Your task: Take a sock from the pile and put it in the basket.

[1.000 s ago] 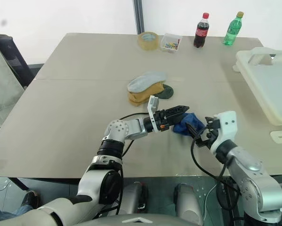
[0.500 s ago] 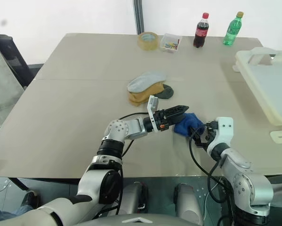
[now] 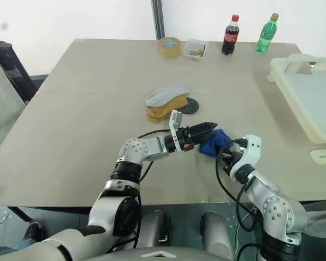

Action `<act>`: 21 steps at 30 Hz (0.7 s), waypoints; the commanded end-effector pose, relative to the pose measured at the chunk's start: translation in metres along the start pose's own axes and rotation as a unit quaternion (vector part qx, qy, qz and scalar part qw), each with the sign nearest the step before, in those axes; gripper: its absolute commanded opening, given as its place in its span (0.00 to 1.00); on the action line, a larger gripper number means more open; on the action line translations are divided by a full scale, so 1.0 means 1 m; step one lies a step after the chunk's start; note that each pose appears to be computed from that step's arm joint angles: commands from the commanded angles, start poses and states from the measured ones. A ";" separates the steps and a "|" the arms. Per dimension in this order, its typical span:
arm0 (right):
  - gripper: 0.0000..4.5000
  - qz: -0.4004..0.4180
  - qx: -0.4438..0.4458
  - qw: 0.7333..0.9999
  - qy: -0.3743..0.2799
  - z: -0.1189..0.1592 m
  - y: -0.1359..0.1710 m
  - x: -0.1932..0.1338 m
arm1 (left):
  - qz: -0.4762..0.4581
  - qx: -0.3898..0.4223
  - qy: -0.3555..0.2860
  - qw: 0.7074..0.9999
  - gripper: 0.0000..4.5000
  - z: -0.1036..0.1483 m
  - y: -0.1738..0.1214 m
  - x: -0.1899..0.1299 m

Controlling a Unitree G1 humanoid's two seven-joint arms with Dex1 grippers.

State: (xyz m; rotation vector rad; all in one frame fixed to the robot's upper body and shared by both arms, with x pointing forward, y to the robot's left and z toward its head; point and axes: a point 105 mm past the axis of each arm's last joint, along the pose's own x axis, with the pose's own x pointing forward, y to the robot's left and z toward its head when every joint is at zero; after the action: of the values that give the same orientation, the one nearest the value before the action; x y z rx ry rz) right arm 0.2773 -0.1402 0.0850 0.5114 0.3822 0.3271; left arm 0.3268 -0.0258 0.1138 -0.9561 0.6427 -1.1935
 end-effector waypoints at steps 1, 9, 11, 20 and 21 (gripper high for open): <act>0.01 -0.021 -0.003 1.000 -0.011 0.006 -0.008 0.000 | 0.034 0.179 0.043 0.982 0.98 -0.004 -0.009 -0.007; 0.01 -0.066 -0.058 0.995 -0.043 0.041 -0.027 -0.007 | 0.047 0.555 0.082 0.827 0.98 -0.010 -0.023 -0.037; 0.01 -0.069 -0.075 0.994 -0.045 0.048 -0.027 -0.011 | 0.031 0.584 0.073 0.808 0.98 -0.010 -0.026 -0.035; 0.01 -0.091 -0.095 0.990 -0.040 0.103 -0.041 -0.042 | -0.020 0.601 0.009 0.799 0.98 -0.002 -0.041 -0.019; 0.01 -0.105 -0.098 0.989 -0.039 0.114 -0.046 -0.048 | -0.026 0.601 0.004 0.798 0.98 -0.003 -0.042 -0.019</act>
State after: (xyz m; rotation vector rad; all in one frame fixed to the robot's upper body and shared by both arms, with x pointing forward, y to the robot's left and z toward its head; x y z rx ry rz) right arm 0.2971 -0.2317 0.1529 0.2875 0.3331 0.1605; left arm 0.3007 -0.0100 0.1345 0.1429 -0.1409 -1.3147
